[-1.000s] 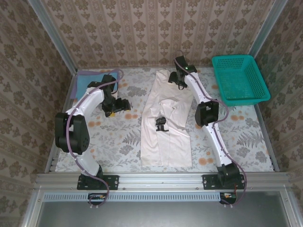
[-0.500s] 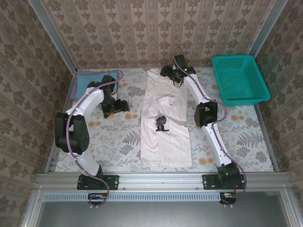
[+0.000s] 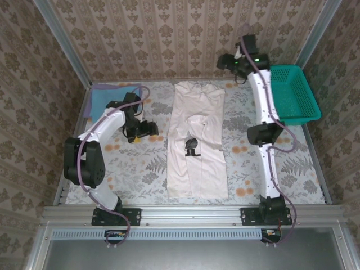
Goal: Fold and stack the t-shirts
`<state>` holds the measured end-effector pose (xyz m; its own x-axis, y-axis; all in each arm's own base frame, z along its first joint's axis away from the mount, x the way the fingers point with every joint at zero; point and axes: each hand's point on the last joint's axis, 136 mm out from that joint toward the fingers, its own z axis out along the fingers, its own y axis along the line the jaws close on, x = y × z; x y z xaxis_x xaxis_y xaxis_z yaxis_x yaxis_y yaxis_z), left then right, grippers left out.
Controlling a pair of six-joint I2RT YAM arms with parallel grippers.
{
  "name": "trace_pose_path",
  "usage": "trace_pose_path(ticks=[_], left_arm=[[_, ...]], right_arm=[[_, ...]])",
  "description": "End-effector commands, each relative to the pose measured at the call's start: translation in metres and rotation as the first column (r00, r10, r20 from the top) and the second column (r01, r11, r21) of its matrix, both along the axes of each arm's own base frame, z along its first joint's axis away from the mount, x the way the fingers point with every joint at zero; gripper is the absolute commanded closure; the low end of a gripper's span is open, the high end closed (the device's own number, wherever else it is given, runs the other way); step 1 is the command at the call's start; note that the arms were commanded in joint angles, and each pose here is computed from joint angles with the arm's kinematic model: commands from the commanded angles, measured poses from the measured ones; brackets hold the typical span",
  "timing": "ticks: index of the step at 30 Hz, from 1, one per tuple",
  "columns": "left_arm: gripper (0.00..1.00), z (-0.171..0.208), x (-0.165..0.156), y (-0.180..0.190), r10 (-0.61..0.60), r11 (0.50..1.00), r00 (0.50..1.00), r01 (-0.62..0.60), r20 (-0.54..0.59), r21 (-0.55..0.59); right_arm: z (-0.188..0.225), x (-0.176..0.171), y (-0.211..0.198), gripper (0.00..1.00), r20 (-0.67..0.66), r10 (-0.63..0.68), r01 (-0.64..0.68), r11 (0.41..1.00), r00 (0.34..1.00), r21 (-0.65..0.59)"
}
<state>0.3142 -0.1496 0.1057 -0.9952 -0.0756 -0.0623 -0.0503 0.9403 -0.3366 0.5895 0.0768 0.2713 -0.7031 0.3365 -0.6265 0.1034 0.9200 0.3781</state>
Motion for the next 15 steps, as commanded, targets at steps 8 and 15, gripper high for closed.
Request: trace_pose_path(ticks=[8,15], left_arm=[[0.21,-0.008,-0.043,-0.052,-0.185,0.979,0.981,0.179,-0.049,-0.101],[0.24,-0.013,-0.055,-0.052,-0.162,0.983,0.985,0.156,-0.059,-0.101]], right_arm=[[0.032,-0.177,-0.046,0.21,-0.393,0.021,-0.065,0.993,0.919,-0.100],[0.033,-0.274,-0.040,0.16,-0.324,0.065,-0.084,0.995,0.944,-0.045]])
